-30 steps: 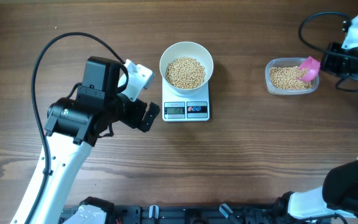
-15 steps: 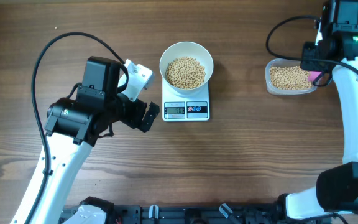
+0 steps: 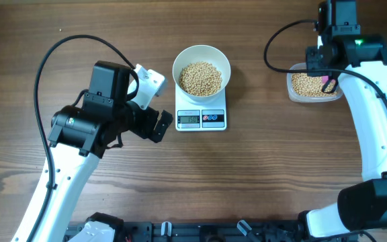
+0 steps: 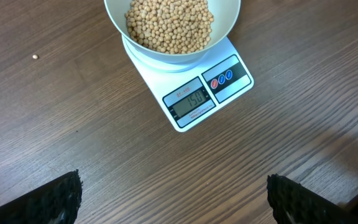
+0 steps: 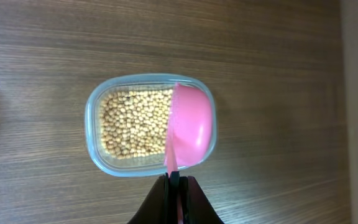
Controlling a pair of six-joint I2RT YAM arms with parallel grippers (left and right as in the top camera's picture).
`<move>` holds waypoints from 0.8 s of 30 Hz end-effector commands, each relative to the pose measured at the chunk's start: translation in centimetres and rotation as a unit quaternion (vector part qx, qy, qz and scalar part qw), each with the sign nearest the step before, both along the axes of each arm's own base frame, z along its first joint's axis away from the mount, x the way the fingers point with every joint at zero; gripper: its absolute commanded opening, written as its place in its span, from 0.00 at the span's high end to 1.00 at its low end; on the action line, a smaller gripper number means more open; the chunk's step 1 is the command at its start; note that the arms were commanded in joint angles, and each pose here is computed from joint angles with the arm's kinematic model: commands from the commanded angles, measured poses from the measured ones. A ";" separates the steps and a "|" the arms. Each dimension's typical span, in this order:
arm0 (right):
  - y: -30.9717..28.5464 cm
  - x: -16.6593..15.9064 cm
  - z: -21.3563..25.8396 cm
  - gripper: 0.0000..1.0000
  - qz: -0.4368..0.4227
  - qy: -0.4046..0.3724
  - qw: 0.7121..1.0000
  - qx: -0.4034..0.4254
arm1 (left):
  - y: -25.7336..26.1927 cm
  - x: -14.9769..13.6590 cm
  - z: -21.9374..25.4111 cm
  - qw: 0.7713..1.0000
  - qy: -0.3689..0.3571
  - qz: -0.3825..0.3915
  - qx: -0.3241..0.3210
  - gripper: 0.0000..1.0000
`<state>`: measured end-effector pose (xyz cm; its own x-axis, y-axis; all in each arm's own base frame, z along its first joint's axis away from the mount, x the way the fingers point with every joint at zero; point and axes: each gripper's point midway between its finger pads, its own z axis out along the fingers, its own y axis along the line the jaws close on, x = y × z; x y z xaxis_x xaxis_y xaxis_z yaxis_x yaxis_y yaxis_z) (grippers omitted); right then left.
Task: Scoop item into bowl and weigh 150g on scale
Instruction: 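Lower the pink scoop into the tub and release it with the right gripper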
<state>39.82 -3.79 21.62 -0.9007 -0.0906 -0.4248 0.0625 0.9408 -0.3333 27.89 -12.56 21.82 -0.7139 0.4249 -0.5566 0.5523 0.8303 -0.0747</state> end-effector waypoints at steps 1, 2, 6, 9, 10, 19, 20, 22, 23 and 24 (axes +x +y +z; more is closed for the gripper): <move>7.3 1.1 0.6 0.96 0.080 -0.028 0.977 0.197 | 0.0 0.2 0.5 1.000 -0.009 -0.004 -0.002 0.00; 10.8 1.3 1.6 0.96 0.132 -0.038 0.949 0.283 | 0.0 0.2 0.5 1.000 -0.009 -0.004 -0.002 0.00; 15.5 0.5 2.9 0.96 0.181 -0.030 0.891 0.415 | 0.0 0.2 0.5 1.000 -0.009 -0.004 -0.002 0.00; 14.9 -0.7 -2.0 0.96 0.114 0.017 0.897 0.427 | 0.0 0.2 0.5 1.000 -0.009 -0.004 -0.002 0.00; 14.6 -0.5 -2.6 0.96 0.100 0.016 0.898 0.427 | 0.0 0.2 0.5 1.000 -0.009 -0.004 -0.002 0.00; -1.6 -1.2 -1.7 0.96 -0.124 -0.067 0.921 0.364 | 0.0 0.2 0.5 1.000 -0.009 -0.004 -0.002 0.00; -2.6 -1.4 -1.9 0.96 -0.137 -0.070 0.924 0.350 | 0.0 0.2 0.5 1.000 -0.009 -0.004 -0.002 0.00; -4.1 -1.8 -2.5 0.96 -0.162 -0.069 0.930 0.322 | 0.0 0.2 0.5 1.000 -0.009 -0.004 -0.002 0.00; -4.5 -2.2 -3.2 0.96 -0.172 -0.061 0.933 0.310 | 0.0 0.2 0.5 1.000 -0.009 -0.004 -0.002 0.00; -4.5 -2.6 -3.8 0.96 -0.177 -0.053 0.933 0.308 | 0.0 0.2 0.5 1.000 -0.009 -0.004 -0.002 0.00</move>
